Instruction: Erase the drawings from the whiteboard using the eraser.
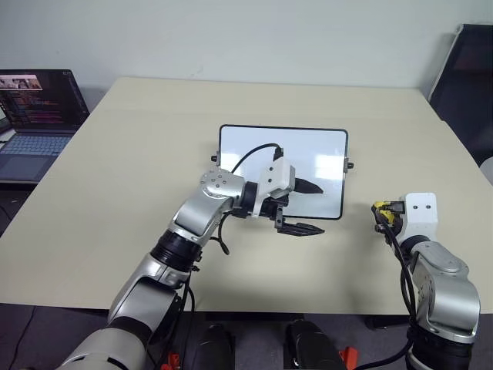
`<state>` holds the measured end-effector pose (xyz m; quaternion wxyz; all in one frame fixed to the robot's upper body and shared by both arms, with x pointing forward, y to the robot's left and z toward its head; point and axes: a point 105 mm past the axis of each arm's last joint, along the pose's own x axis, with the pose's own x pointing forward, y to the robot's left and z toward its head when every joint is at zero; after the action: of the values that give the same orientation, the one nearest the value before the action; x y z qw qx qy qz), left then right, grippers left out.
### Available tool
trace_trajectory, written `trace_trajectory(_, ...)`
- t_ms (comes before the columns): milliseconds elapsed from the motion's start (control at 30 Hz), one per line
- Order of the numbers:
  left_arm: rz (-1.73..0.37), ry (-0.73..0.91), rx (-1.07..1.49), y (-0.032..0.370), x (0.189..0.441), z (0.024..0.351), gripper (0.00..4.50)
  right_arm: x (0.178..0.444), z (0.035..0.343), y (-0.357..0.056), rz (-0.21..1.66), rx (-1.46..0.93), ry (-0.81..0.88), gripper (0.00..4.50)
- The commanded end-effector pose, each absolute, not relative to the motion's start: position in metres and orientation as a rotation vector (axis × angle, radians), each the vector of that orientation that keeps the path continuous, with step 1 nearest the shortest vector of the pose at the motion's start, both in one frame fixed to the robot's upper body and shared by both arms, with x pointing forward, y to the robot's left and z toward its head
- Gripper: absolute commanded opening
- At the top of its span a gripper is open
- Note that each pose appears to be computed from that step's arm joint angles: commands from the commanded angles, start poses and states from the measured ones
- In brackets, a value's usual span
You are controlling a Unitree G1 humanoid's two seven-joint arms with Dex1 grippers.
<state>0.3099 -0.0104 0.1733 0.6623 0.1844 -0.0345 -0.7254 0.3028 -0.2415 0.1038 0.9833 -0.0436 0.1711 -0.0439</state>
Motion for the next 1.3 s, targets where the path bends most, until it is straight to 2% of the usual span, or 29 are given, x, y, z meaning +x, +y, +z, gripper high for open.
trace_trajectory(33,-1.668,-0.127,0.448,-0.026,0.311,0.182,4.5,0.316,0.115,-0.254,-0.109,-0.091,0.284,1.14)
trace_trajectory(300,-1.685,-0.129,0.442,-0.03,0.306,0.182,4.5,0.341,0.108,-0.271,-0.13,-0.074,0.288,1.14)
trace_trajectory(467,-1.678,-0.128,0.432,-0.031,0.304,0.181,4.5,0.345,0.107,-0.276,-0.143,-0.055,0.284,2.74)
trace_trajectory(533,-1.677,-0.126,0.431,-0.03,0.303,0.181,4.5,0.345,0.107,-0.276,-0.137,-0.056,0.283,3.59)
trace_trajectory(633,-1.653,-0.128,0.428,-0.027,0.306,0.181,4.5,0.345,0.113,-0.276,-0.134,-0.043,0.259,4.46)
trace_trajectory(733,-1.558,-0.15,0.397,-0.015,0.316,0.188,4.5,0.34,0.134,-0.265,-0.095,-0.049,0.173,4.46)
trace_trajectory(867,-1.292,-0.174,0.318,0.031,0.337,0.199,4.5,0.32,0.16,-0.234,-0.003,-0.081,0.059,4.46)
trace_trajectory(933,-1.074,-0.156,0.248,0.07,0.346,0.2,4.5,0.304,0.155,-0.216,0.035,-0.057,0.045,4.46)
trace_trajectory(1100,-0.687,-0.104,0.137,0.145,0.331,0.182,4.5,0.282,0.136,-0.211,-0.054,-0.112,-0.015,4.46)
trace_trajectory(1233,-0.327,-0.081,0.111,0.194,0.322,0.154,4.5,0.275,0.117,-0.21,-0.07,-0.088,-0.062,4.46)
trace_trajectory(1300,-0.233,-0.06,0.126,0.203,0.316,0.141,4.5,0.272,0.11,-0.212,-0.048,-0.051,-0.07,4.46)
